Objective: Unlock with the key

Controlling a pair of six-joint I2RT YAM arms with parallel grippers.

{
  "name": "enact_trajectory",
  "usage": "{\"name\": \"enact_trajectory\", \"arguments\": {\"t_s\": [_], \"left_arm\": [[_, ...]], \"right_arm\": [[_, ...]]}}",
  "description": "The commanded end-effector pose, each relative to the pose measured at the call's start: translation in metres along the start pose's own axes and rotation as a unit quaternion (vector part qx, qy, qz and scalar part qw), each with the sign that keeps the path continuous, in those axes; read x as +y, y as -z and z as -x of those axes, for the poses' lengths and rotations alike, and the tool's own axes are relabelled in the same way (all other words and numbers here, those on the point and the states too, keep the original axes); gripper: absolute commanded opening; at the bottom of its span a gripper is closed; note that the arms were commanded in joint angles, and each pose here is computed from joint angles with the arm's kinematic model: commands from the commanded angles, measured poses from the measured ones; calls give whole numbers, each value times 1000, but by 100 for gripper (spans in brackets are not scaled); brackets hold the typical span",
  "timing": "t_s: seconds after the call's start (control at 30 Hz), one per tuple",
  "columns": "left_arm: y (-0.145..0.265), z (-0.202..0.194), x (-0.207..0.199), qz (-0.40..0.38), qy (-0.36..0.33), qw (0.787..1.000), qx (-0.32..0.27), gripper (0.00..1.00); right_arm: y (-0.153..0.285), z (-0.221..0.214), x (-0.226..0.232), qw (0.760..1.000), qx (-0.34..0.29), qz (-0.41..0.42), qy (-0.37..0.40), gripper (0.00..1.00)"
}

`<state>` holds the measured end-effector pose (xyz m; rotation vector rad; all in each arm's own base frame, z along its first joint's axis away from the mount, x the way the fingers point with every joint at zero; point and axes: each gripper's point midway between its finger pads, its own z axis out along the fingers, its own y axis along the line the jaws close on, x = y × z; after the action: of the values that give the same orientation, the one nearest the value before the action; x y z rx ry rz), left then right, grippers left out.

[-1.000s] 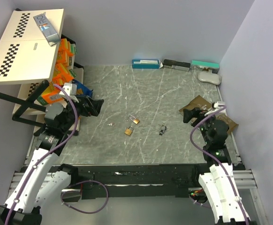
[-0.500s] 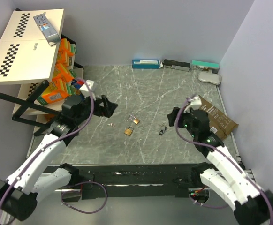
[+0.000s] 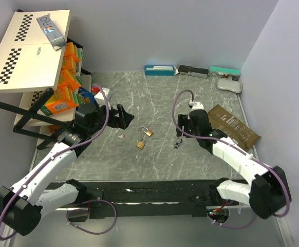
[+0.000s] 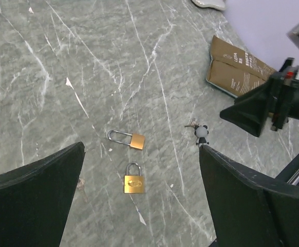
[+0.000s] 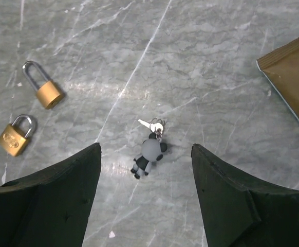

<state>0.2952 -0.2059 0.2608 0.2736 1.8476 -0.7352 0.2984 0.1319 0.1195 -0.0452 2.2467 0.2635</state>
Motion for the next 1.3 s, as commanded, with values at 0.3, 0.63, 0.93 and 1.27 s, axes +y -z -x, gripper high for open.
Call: {"name": "enact_trajectory", "arguments": {"t_s": [0.3, 0.63, 0.93, 1.27], "left_arm": [[5, 14, -11, -17, 12, 999, -24, 99], [6, 12, -16, -24, 14, 999, -22, 100], [3, 7, -17, -26, 15, 999, -13, 99], [1, 5, -18, -27, 15, 999, -9, 99]], "right_arm": [[-40, -3, -1, 994, 64, -86, 8, 71], [-64, -32, -3, 982, 127, -135, 23, 62], [-75, -43, 3, 981, 145, -126, 21, 51], [-81, -46, -5, 976, 152, -151, 31, 42]]}}
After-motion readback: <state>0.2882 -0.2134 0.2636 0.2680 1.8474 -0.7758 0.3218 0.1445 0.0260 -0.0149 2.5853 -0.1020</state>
